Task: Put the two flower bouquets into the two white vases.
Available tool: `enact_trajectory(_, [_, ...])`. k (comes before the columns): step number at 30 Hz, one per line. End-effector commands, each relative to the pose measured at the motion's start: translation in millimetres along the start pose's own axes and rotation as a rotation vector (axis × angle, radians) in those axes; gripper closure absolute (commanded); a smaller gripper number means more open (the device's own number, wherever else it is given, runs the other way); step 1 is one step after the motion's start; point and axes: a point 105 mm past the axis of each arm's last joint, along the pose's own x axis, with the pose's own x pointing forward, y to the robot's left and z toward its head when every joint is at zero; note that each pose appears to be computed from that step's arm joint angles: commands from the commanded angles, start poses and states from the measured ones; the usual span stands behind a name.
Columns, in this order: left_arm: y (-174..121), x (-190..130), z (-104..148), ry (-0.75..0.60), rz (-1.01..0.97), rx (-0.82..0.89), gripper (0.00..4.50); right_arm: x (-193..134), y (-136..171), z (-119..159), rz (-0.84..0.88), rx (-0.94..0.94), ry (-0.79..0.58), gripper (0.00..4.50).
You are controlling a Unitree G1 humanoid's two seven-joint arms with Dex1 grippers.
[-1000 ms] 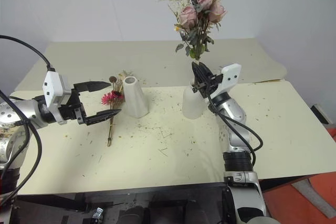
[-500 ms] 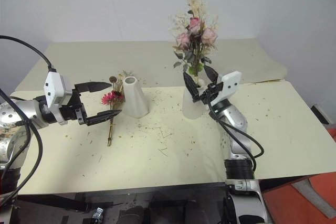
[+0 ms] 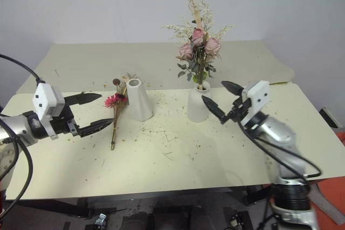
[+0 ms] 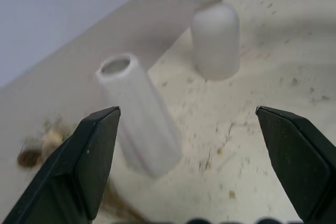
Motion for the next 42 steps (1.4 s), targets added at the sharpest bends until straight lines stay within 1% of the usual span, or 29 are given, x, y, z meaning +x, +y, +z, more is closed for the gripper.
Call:
enact_trajectory(1, [9.7,-2.3,1.1,0.099,0.193,0.030,0.00,-7.0,5.5,12.9,0.087,-0.061,0.078,0.04])
enact_trajectory(2, [10.7,-2.2,0.1,0.124,0.238,0.036,0.00,-8.9,6.7,16.0,0.107,-0.067,0.087,0.04])
enact_trajectory(3, [9.1,-0.3,-3.8,0.188,0.259,0.058,0.00,-11.0,10.6,19.6,0.159,-0.033,0.112,0.04])
enact_trajectory(5, [1.6,5.2,-16.7,0.300,0.235,0.018,0.00,-12.8,19.4,23.5,0.250,-0.003,0.182,0.04])
enact_trajectory(6, [0.3,9.2,-27.4,0.369,0.229,-0.042,0.00,-12.9,24.1,23.9,0.289,-0.006,0.223,0.04])
enact_trajectory(8, [5.4,20.0,-42.1,0.445,0.259,-0.183,0.00,-12.3,29.9,25.2,0.330,-0.021,0.267,0.04])
enact_trajectory(12, [18.1,42.7,-57.1,0.530,0.341,-0.400,0.00,-11.2,33.3,27.3,0.356,-0.044,0.295,0.04])
enact_trajectory(16, [18.4,58.4,-65.9,0.565,0.333,-0.563,0.00,-9.2,32.7,28.3,0.343,-0.051,0.308,0.04])
enact_trajectory(20, [20.5,67.0,-74.9,0.598,0.337,-0.633,0.00,-10.7,33.4,32.2,0.333,-0.064,0.312,0.04])
enact_trajectory(24, [25.2,76.2,-84.1,0.619,0.357,-0.666,0.00,-13.7,36.2,32.5,0.327,-0.067,0.318,0.04])
enact_trajectory(27, [29.8,82.2,-85.8,0.626,0.374,-0.661,0.62,-16.3,36.2,30.8,0.313,-0.069,0.327,0.00])
enact_trajectory(38, [43.7,97.2,-89.0,0.589,0.388,-0.695,4.30,-20.6,38.1,20.0,0.290,-0.061,0.355,0.00])
enact_trajectory(39, [44.9,96.9,-89.1,0.589,0.393,-0.683,4.48,-20.7,38.1,19.3,0.289,-0.063,0.357,0.00])
enact_trajectory(40, [48.1,96.2,-87.6,0.575,0.411,-0.659,4.48,-20.9,37.7,18.8,0.287,-0.064,0.359,0.00])
enact_trajectory(42, [59.3,95.1,-79.9,0.500,0.481,-0.594,4.48,-21.1,36.7,18.5,0.280,-0.069,0.360,0.00])
